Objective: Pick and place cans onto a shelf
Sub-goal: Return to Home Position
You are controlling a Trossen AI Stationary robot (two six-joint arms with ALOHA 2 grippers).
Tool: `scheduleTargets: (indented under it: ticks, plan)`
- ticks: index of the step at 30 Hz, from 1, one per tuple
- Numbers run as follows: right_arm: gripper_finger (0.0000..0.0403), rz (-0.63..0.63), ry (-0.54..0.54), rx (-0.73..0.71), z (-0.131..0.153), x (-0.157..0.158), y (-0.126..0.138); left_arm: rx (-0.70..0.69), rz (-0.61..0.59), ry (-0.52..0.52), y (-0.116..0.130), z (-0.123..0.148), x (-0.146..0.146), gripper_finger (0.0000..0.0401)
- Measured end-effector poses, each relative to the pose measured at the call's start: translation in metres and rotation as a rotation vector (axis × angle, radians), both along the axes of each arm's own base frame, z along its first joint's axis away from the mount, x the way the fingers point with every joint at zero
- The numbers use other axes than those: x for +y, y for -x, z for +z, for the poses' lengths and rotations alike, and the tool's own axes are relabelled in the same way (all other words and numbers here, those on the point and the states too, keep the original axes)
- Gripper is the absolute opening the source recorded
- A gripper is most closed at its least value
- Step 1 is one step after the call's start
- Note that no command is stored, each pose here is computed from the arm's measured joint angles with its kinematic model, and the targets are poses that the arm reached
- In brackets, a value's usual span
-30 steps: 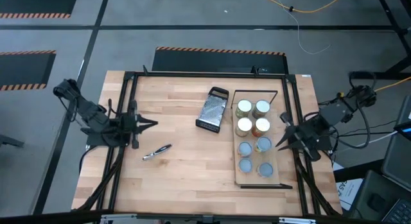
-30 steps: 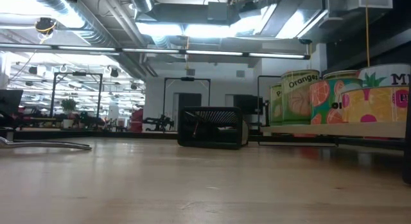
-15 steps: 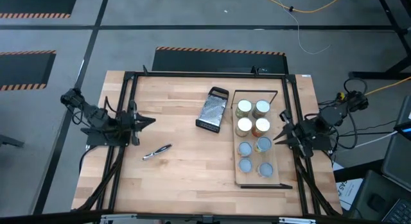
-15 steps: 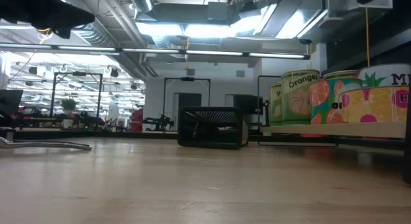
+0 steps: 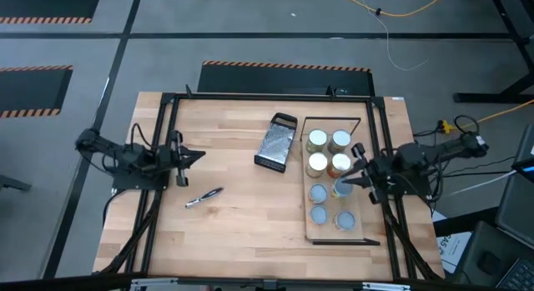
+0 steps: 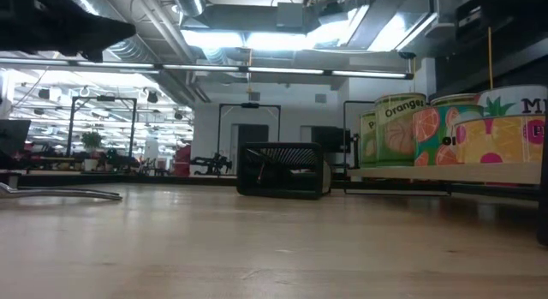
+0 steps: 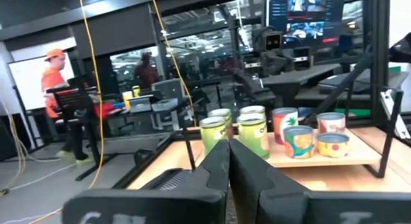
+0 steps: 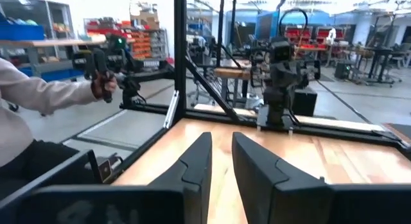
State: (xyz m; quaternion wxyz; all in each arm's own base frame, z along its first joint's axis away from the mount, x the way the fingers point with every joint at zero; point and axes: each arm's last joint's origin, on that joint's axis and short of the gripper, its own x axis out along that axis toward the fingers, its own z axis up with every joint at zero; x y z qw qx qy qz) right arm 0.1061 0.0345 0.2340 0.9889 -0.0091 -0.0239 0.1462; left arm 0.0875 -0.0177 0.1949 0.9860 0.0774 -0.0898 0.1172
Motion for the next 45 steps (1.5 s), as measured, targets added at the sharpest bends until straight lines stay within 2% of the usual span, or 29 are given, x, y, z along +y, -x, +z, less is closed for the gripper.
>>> scheduleTargets:
  ticks: [10, 17, 24, 30, 35, 45]
  plan:
    - [0.0067, 0.046, -0.015, -0.017, -0.003, -0.017, -0.004, 0.003, -0.026, -0.004, -0.006, -0.009, 0.013, 0.0001]
    - [0.0067, 0.113, -0.057, 0.034, -0.006, -0.026, -0.002, 0.025, -0.061, 0.029, -0.008, -0.013, 0.02, 0.0]
    - [0.0067, 0.146, -0.073, 0.043, -0.007, -0.028, 0.009, 0.142, -0.074, 0.092, -0.009, -0.025, 0.023, 0.0]
    - [0.0067, 0.157, -0.069, 0.03, -0.009, -0.027, 0.026, 0.148, -0.092, 0.104, -0.009, -0.026, 0.024, 0.0]
    - [0.0067, 0.162, -0.055, 0.028, -0.01, -0.026, 0.032, 0.157, -0.122, 0.102, -0.01, -0.026, 0.023, 0.0]
    - [0.0067, 0.131, 0.046, 0.006, -0.011, -0.027, 0.032, 0.168, -0.167, 0.119, -0.01, -0.028, 0.021, 0.0]
